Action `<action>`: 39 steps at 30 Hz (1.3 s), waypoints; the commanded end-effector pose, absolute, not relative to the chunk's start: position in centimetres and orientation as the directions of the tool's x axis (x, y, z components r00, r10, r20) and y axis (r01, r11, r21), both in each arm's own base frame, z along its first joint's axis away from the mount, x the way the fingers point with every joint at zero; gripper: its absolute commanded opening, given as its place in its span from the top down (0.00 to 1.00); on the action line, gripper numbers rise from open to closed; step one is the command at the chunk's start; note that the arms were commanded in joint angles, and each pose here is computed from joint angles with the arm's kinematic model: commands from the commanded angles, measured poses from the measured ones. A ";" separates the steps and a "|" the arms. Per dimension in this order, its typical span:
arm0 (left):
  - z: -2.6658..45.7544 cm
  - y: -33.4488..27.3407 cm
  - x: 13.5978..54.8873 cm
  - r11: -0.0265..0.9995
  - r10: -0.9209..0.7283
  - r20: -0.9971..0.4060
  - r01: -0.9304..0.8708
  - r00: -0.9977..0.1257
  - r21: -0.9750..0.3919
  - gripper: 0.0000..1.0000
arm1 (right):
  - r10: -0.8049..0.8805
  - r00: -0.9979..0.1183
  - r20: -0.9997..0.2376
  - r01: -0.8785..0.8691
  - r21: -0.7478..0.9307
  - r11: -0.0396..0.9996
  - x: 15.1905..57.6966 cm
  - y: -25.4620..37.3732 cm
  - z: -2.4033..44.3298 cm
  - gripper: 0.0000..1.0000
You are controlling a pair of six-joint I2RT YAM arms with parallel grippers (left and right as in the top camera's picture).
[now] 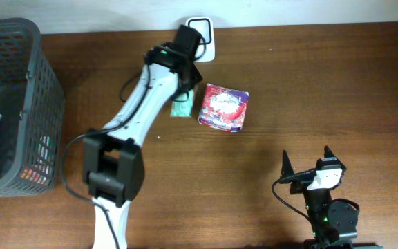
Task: Scan the item barcode
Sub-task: 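Place the green packet left of the purple pack, then withdraw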
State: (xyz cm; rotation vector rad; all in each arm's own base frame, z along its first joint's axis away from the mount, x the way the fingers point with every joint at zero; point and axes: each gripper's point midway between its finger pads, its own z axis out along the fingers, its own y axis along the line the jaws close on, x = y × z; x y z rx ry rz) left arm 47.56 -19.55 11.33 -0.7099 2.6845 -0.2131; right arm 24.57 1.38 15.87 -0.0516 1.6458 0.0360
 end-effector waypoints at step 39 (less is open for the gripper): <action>39.2 11.6 44.8 0.765 -0.459 -0.771 -0.638 -0.442 -0.090 0.01 | -0.015 -0.080 -0.997 -0.040 -0.012 0.999 24.6 1.1 15.5 0.01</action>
